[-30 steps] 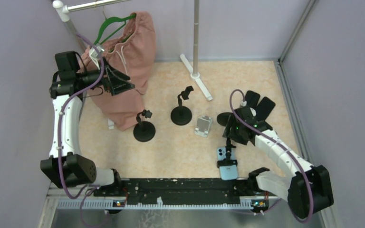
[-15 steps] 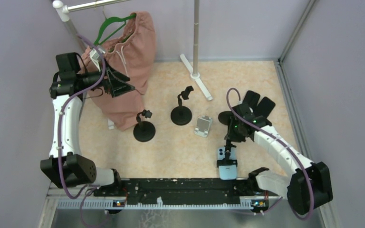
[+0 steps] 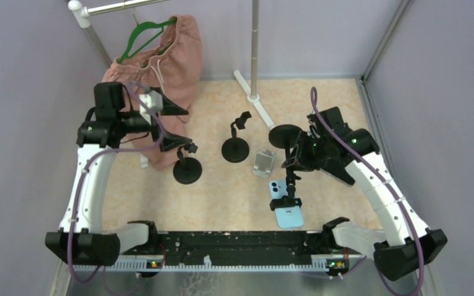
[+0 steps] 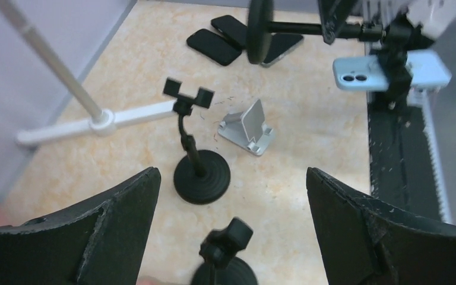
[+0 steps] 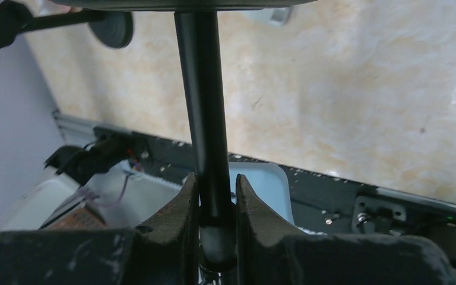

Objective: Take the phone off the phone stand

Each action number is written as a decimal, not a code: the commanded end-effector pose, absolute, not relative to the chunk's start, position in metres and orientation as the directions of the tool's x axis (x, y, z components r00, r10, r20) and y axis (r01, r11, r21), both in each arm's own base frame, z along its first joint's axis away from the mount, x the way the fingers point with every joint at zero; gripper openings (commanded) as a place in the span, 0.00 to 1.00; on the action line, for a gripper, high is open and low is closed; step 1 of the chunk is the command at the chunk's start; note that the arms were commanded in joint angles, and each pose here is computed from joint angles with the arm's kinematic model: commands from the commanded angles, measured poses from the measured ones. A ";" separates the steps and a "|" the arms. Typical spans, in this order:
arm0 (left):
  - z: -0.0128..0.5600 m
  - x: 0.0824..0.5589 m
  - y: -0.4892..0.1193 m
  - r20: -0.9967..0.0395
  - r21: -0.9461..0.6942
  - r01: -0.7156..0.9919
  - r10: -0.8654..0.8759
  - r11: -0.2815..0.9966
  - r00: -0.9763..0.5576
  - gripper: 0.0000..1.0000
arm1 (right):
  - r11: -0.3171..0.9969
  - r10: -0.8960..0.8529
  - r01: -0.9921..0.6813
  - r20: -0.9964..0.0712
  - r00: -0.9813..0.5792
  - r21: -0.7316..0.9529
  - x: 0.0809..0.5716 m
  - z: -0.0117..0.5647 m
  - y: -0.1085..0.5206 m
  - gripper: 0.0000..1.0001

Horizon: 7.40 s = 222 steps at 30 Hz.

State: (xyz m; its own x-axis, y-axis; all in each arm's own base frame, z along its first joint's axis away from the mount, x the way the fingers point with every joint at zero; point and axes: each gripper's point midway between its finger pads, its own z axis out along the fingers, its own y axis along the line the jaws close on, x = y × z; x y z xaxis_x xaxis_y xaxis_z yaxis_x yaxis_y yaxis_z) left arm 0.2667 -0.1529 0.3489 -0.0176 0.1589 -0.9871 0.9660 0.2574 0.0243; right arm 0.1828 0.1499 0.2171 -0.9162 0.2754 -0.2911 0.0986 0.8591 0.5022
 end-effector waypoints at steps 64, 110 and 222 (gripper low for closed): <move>0.341 0.186 -0.313 -0.907 0.394 0.908 0.216 0.143 0.360 0.00 | 0.374 0.201 -0.530 -0.624 -0.755 0.761 0.227 0.497 0.289 0.90; 0.465 0.168 -0.285 -0.909 -0.367 0.924 -0.170 -0.106 -0.380 0.00 | -0.028 0.492 -0.907 -0.784 -0.379 0.421 0.190 0.613 0.252 0.89; 0.324 0.261 -0.258 -0.888 -0.455 0.792 -0.152 0.407 -0.433 0.00 | -0.206 0.392 -0.910 -0.822 -0.413 0.359 0.065 0.554 0.284 0.00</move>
